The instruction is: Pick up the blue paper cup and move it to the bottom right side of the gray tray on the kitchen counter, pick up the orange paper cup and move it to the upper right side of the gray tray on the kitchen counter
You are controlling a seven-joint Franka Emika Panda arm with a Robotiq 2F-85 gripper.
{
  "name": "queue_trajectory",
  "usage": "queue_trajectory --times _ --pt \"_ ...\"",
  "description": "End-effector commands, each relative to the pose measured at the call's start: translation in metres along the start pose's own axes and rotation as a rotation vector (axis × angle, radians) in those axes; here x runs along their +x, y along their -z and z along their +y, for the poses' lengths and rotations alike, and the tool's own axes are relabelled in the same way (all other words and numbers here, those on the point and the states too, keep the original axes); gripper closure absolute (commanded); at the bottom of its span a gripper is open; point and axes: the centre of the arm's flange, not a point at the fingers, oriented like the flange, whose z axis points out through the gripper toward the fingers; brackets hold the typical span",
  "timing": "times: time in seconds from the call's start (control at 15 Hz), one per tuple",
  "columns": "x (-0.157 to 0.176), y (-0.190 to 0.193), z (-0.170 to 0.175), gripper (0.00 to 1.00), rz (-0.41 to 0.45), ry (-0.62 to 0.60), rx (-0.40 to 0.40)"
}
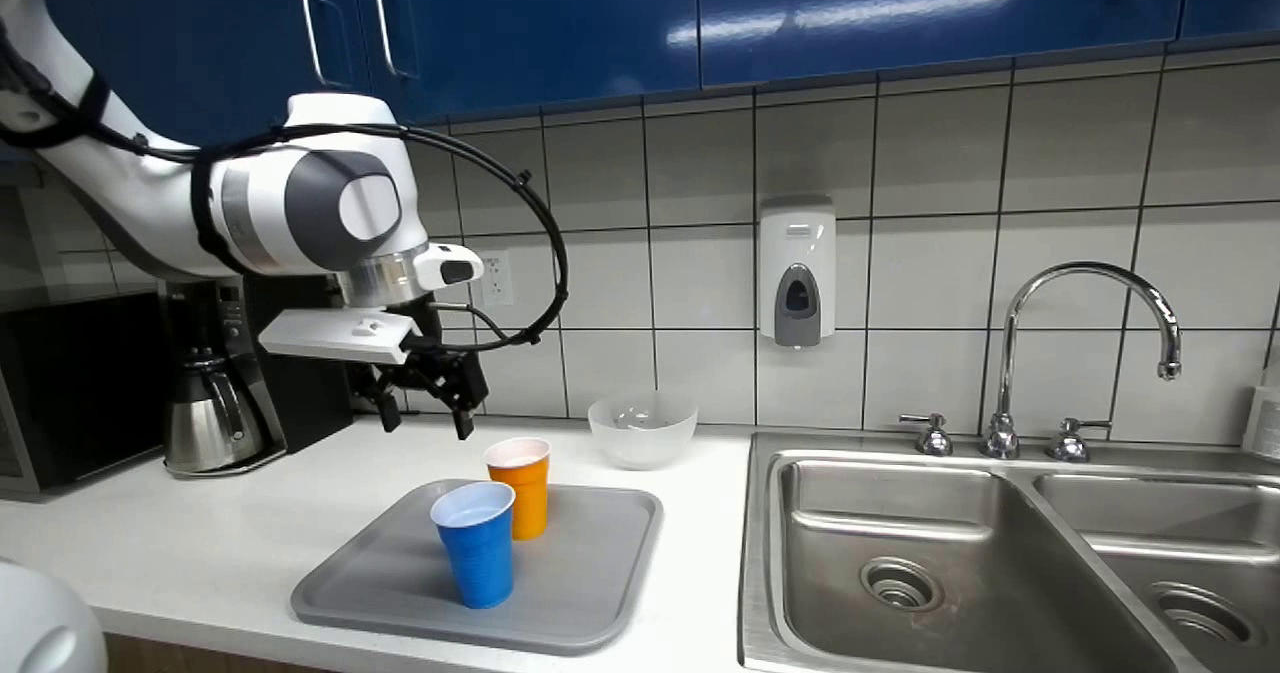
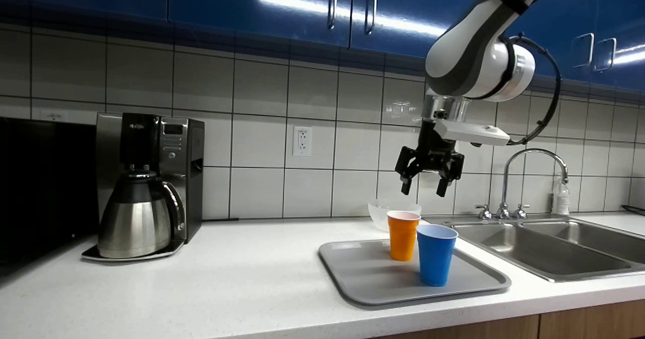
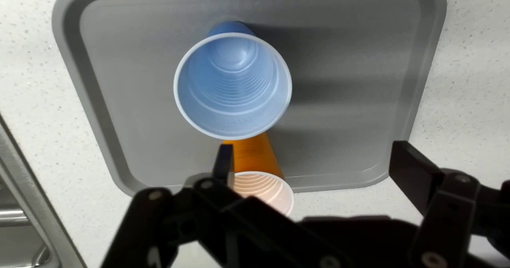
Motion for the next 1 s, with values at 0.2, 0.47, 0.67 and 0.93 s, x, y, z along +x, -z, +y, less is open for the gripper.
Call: queue_trajectory --times 0.2,0.47,0.67,0.93 --pt "0.004 -0.034 0.002 0.0 -0.03 0.016 -0.022" --pt "0.001 -0.049 0.003 0.0 -0.062 0.014 -0.027" --pt "0.0 -0.06 0.005 0.0 -0.081 0.015 -0.029" --pt "-0.001 -0.071 0.006 0.0 -0.095 0.02 -0.036"
